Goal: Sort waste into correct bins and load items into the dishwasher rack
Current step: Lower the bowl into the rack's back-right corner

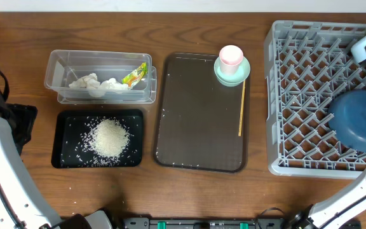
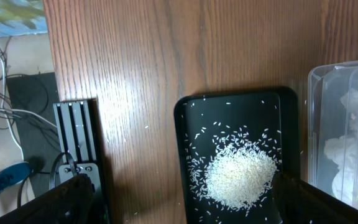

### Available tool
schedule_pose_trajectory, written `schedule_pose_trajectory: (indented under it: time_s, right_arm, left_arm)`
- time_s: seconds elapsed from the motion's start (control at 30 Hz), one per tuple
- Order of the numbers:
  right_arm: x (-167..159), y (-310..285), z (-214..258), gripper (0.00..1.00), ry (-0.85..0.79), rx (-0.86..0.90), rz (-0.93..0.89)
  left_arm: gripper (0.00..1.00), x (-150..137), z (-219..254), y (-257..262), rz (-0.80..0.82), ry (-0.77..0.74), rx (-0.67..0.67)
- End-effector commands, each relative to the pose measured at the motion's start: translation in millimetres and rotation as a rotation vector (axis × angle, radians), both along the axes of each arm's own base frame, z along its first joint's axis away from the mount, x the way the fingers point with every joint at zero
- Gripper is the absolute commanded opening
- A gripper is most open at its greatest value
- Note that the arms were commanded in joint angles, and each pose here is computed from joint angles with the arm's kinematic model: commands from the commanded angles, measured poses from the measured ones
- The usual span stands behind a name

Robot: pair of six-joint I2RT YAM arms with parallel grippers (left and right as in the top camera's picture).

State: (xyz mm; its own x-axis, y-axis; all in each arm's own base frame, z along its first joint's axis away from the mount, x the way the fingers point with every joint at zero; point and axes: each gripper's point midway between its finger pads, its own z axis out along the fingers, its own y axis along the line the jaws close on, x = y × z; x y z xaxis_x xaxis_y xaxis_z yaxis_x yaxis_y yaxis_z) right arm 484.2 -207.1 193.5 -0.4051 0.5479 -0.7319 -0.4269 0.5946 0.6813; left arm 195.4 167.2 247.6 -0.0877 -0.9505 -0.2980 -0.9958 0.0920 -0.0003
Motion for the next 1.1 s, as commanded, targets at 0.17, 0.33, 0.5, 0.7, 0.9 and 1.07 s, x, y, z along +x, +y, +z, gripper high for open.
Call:
schedule_pose_trajectory:
  time_s: [0.17,0.33,0.5,0.7,0.9,1.07]
  right_arm:
    - [5,-13,-14,0.03,0.045,0.052,-0.054]
    - [-1,-23,-20,0.09,0.07,0.068,-0.076]
    - [-6,-35,-21,0.19,0.079,0.078,-0.1]
    - [-16,-58,-12,0.25,0.081,0.1,-0.139]
    - [-26,-79,20,0.5,0.054,0.1,-0.14]
    - [-33,-87,49,0.61,0.025,0.08,-0.158]
  left_arm:
    - [0.94,-1,0,2,0.022,0.001,0.005]
    - [0.94,-1,0,2,0.022,0.001,0.005]
    - [0.94,-1,0,2,0.022,0.001,0.005]
    - [0.94,-1,0,2,0.022,0.001,0.005]
    - [0.94,-1,0,2,0.022,0.001,0.005]
    - [0.94,-1,0,2,0.022,0.001,0.005]
